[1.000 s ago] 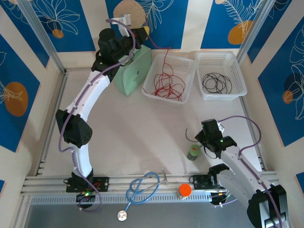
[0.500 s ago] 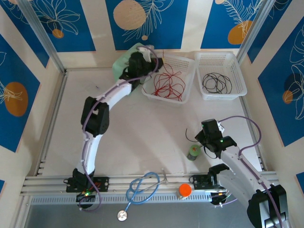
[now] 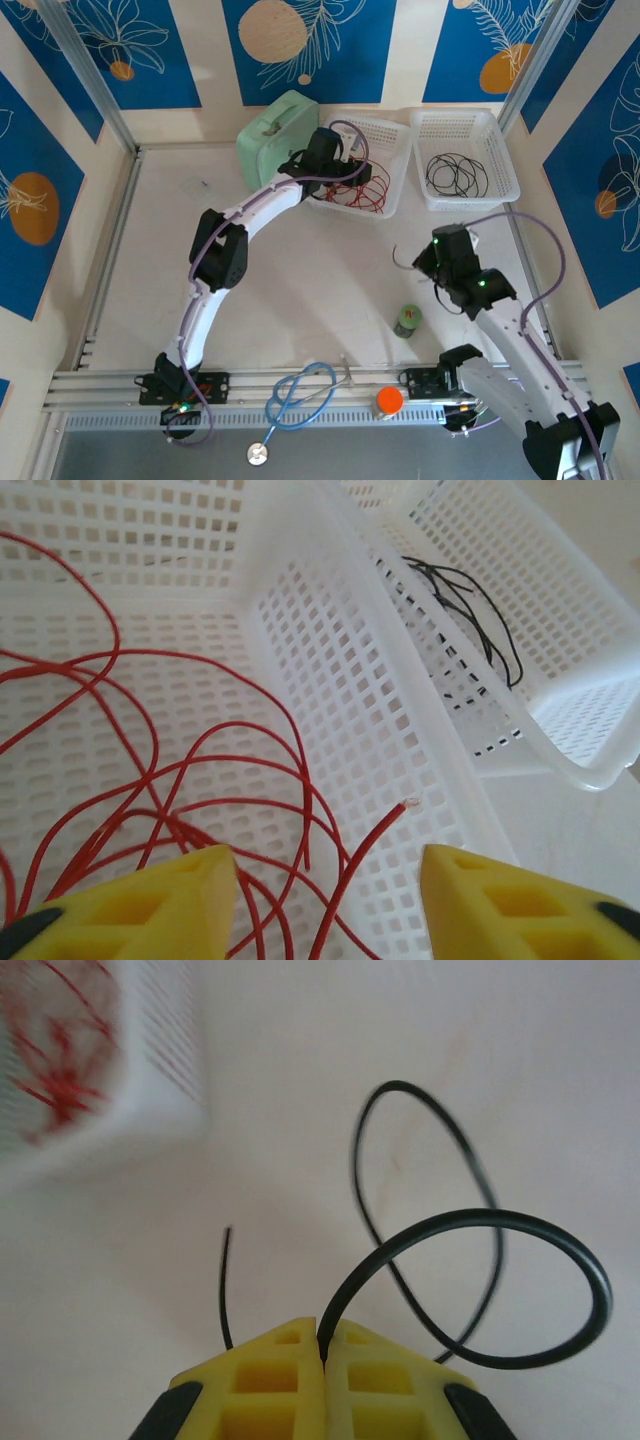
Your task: Untangle the cables
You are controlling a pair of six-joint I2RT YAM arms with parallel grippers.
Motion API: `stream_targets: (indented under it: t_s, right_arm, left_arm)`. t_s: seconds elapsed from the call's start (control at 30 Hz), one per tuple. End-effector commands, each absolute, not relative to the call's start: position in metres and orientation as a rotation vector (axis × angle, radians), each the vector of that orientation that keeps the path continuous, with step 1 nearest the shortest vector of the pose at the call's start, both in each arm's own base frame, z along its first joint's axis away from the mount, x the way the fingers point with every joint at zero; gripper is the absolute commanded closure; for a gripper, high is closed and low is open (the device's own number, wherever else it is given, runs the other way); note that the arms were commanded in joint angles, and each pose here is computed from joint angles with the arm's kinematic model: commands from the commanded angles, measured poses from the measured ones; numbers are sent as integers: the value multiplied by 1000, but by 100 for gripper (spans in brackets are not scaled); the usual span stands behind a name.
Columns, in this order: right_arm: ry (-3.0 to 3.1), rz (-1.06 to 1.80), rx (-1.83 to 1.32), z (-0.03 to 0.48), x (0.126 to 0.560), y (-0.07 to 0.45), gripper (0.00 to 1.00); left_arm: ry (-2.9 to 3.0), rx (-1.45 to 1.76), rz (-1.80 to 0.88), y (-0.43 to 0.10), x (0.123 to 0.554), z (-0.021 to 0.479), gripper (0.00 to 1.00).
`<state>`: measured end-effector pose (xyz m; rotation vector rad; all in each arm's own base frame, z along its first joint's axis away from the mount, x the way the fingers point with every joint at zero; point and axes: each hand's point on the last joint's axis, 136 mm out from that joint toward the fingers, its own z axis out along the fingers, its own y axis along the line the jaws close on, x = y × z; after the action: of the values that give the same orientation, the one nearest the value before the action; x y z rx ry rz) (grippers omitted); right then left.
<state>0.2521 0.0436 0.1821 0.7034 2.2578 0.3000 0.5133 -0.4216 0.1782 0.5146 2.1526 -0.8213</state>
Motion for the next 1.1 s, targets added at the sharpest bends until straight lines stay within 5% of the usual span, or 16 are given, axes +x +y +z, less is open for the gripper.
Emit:
stream_targets:
  t_s: [0.0,0.3,0.43,0.67,1.07]
  right_arm:
    - [2152,191,575,238,259,30,100]
    - [1948,188,478,335,332,8,100]
    - [1917,151,541,336,384,-22,100]
    - [1958,99,672,290,483,-74,100]
    - [2161,284,885,160,588,-108,100]
  left_arm:
    - [2231,593,-685,-399,503,176,41]
    - [2032,659,-601,-369,467,297,22]
    - [1962,656,-593,-349,437,342,0]
    - [1887,620,-576,-299,371,381,0]
    - [1942,453,-450,-208,297,356,0]
